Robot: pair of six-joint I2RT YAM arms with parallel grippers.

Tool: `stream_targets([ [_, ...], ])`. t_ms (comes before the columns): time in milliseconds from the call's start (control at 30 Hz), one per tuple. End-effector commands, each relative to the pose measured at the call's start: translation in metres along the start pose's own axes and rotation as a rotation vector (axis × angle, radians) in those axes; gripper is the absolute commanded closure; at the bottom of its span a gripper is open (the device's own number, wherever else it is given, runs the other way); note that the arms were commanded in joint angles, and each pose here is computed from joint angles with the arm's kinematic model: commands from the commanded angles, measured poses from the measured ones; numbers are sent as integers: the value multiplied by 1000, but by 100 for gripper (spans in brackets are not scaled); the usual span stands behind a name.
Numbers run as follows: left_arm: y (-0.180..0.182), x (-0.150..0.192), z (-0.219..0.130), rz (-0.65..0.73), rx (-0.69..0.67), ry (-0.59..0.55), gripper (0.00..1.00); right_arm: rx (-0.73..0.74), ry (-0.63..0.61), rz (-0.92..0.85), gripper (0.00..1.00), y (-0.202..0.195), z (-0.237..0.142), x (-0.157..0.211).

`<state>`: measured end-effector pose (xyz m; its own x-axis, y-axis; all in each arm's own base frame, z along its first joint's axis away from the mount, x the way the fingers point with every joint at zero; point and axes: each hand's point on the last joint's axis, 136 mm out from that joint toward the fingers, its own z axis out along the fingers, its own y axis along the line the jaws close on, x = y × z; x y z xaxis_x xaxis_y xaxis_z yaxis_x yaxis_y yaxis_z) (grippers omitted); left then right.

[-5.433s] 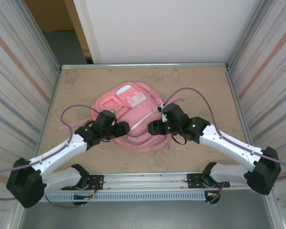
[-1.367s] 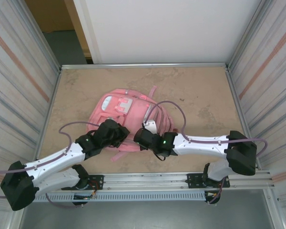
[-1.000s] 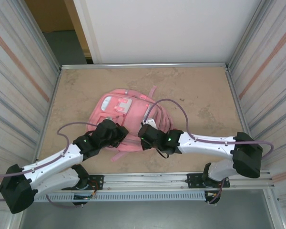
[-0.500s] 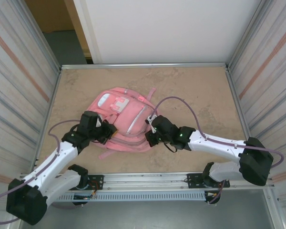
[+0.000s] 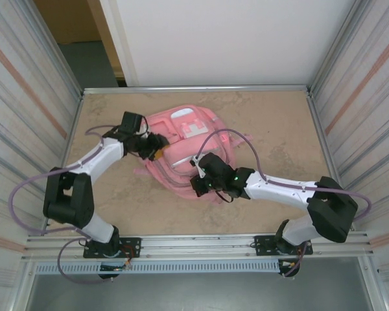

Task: Pack books, pencil case, and school supplies into a backpack

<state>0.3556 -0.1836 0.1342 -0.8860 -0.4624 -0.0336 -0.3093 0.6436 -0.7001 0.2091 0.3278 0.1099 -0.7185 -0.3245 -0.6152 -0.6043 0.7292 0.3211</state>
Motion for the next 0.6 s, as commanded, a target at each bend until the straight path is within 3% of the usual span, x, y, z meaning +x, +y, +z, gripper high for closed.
stream_targets([
  [0,-33,-13,-19,88,83,-30,48,-107,38,21,100,25,4,-1],
  [200,16,50,-33,21,-66,-52,43,-145,36,29,100,32,7,-10],
  [300,35,81,-25,-34,-66,-35,43,-187,42,37,100,40,9,-12],
  [433,25,102,-12,-14,-33,-20,48,-247,49,53,100,53,12,-17],
  [567,8,99,3,42,-23,-24,54,-264,51,55,100,61,15,-21],
])
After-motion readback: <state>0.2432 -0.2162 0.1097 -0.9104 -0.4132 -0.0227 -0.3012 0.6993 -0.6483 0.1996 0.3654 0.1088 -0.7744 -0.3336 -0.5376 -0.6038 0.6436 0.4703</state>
